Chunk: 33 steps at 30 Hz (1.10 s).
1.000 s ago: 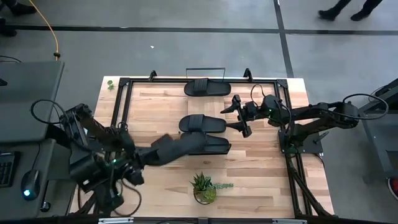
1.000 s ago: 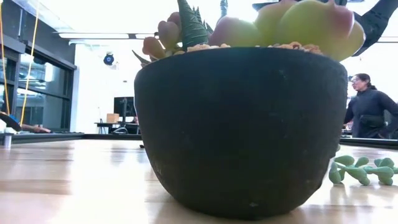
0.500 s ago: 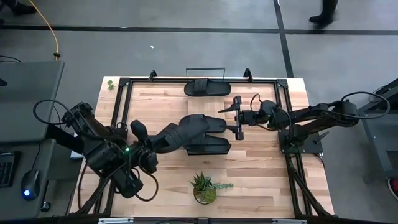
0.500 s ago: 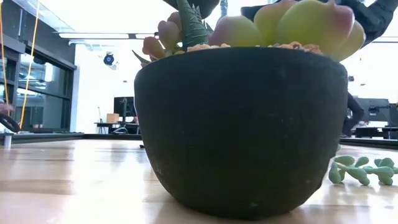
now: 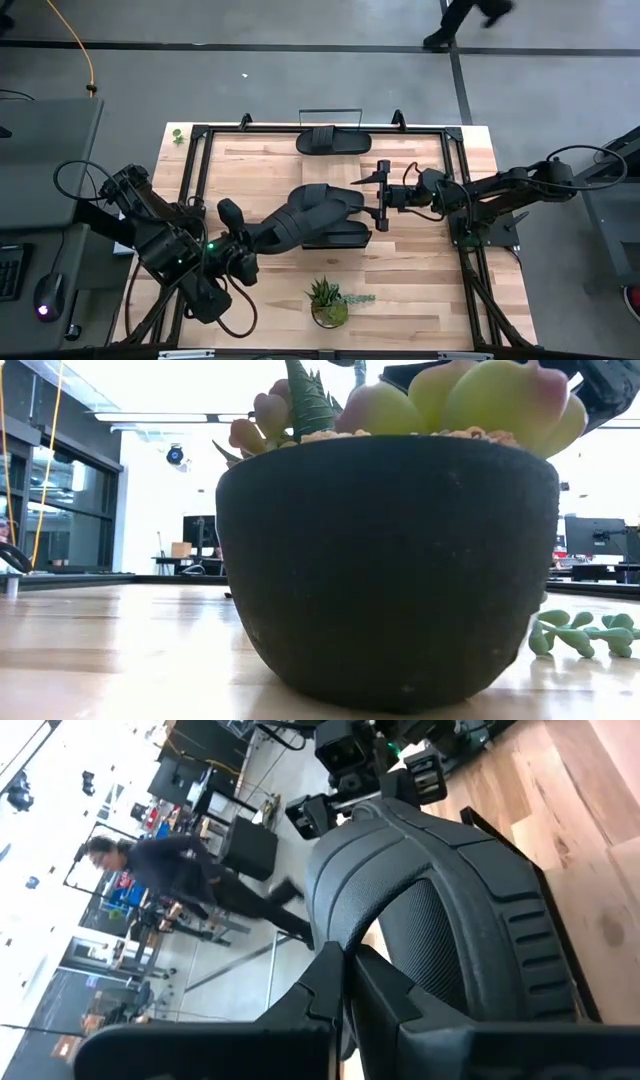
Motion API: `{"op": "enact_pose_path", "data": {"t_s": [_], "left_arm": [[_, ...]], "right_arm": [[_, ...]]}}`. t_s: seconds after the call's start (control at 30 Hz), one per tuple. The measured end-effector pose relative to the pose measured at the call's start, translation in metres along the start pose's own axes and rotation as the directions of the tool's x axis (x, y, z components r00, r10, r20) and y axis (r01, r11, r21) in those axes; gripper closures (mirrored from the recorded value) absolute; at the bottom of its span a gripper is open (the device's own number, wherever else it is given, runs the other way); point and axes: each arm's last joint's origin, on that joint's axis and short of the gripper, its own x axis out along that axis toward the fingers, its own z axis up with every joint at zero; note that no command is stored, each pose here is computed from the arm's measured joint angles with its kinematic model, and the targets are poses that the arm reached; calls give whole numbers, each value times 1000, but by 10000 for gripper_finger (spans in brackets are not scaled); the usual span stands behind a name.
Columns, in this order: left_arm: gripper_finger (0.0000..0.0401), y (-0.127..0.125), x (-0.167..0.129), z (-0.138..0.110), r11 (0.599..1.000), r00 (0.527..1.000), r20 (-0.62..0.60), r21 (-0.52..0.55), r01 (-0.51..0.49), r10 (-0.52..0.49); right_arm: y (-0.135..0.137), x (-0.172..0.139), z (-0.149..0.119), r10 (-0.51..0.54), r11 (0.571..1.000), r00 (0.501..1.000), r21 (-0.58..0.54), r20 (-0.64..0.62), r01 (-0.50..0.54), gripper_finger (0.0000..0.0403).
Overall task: Pick and place slides into the shelf
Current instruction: Put the black slide on the shelf
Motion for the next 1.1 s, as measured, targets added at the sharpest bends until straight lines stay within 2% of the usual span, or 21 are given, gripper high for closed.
{"op": "enact_pose_path", "data": {"t_s": [0.27,0.43,0.63,0.83,1.1], "left_arm": [[401,0,0,7,1000,1000,28,8,2,-2],[401,3,10,7,1000,1000,5,-3,14,-14],[401,8,24,7,999,999,-24,-27,36,-36],[401,9,27,11,997,998,-5,-33,67,-67],[400,9,26,19,997,996,44,-24,78,-77]], "right_arm": [[5,1,6,11,1000,999,1,48,-11,144],[9,7,16,35,999,997,4,74,-36,144],[14,23,29,103,995,995,3,8,-103,144],[16,29,37,118,993,993,8,1,-118,144],[17,29,35,102,995,994,23,-38,-101,145]]}}
